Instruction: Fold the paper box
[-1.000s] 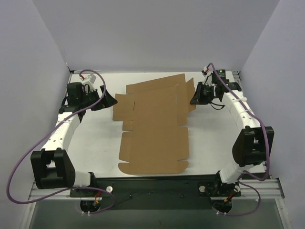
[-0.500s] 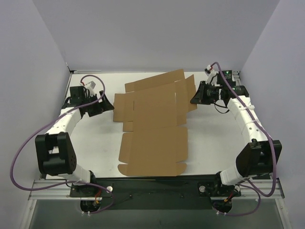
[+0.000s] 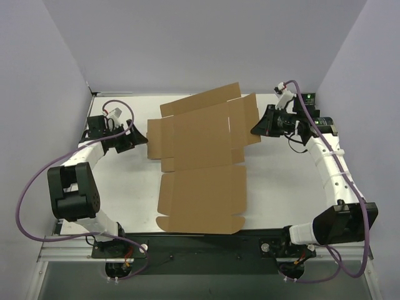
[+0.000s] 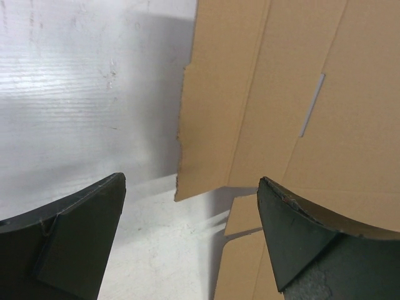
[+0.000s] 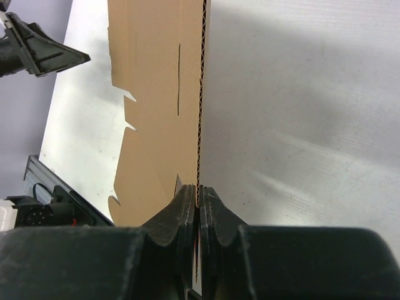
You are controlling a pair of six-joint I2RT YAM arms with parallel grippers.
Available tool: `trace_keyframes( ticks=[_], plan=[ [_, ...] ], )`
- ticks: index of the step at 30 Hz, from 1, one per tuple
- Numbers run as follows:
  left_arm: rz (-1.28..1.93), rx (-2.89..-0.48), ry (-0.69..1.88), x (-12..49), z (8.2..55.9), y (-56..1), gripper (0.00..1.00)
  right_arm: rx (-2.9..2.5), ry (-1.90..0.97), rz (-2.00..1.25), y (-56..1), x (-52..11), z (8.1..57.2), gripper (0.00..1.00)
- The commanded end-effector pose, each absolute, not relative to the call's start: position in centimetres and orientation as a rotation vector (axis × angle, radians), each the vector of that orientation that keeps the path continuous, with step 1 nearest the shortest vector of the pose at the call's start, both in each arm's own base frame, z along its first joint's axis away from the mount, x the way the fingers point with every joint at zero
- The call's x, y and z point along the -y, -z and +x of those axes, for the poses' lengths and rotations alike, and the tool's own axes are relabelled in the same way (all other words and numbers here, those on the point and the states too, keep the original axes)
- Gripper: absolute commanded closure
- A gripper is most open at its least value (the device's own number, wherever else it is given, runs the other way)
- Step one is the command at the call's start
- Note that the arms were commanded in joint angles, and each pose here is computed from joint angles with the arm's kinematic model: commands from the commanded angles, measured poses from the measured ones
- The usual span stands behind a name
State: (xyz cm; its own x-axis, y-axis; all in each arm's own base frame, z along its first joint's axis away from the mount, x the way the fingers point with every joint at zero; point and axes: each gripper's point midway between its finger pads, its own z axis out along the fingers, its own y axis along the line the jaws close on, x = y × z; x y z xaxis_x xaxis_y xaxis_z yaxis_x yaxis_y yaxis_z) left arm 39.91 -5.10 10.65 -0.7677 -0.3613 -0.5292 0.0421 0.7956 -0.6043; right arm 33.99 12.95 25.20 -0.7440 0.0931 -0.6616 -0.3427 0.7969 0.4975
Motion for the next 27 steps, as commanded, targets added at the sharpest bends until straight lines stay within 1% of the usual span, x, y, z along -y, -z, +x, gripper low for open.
trace_keyframes(
  ticks=[1,3,5,6,10,14,17,18,19,21,22,24,25,27],
  plan=[
    [-0.189,-2.215,0.827,4.0,41.6,-12.2,0.04,-2.184,-0.874,-0.264,-28.1,-13.7,32.3,1.0],
    [-0.181,-2.185,0.88,4.6,42.2,-12.3,0.06,-2.166,-0.901,-0.284,-28.7,-14.0,31.8,1.0],
    [-0.181,-2.191,1.0,5.8,41.9,-11.7,0.09,-2.153,-0.925,-0.299,-29.1,-14.3,31.5,1.0],
    [-0.144,-2.137,1.009,6.0,42.7,-12.3,0.1,-2.152,-0.936,-0.305,-29.2,-14.4,31.4,1.0],
    [-0.128,-2.073,1.146,7.4,42.2,-12.4,0.1,-2.135,-0.954,-0.323,-29.6,-14.7,31.1,1.0],
    [-0.151,-2.084,1.177,7.8,42.4,-11.5,0.11,-2.125,-0.972,-0.332,-29.9,-14.9,30.9,1.0],
    [-0.141,-2.073,1.216,8.6,42.3,-11.5,0.15,-2.122,-0.97,-0.335,-29.9,-14.9,30.8,1.0],
    [-0.13,-2.076,1.227,9.0,42.1,-11.5,0.22,-2.124,-0.972,-0.332,-29.8,-14.9,30.8,1.0],
    [-0.112,-2.076,1.237,9.4,42.0,-11.7,0.27,-2.127,-0.962,-0.332,-29.6,-14.8,30.9,1.0],
    [-0.073,-2.087,1.245,10.2,41.8,-11.8,0.43,-2.126,-0.942,-0.328,-29.6,-14.6,31.1,1.0],
    [-0.068,-2.088,1.233,10.2,41.8,-12.0,0.56,-2.138,-0.934,-0.318,-29.2,-14.4,31.2,1.0],
    [-0.055,-2.092,1.212,10.1,41.7,-12.2,0.65,-2.156,-0.89,-0.289,-28.7,-13.9,31.6,1.0],
    [-0.056,-2.094,1.184,9.8,41.8,-12.4,0.76,-2.163,-0.874,-0.279,-28.4,-13.7,31.8,1.0],
    [-0.026,-2.097,1.161,10.0,41.6,-12.6,0.86,-2.182,-0.817,-0.242,-27.8,-12.9,32.4,0.99]
  ],
)
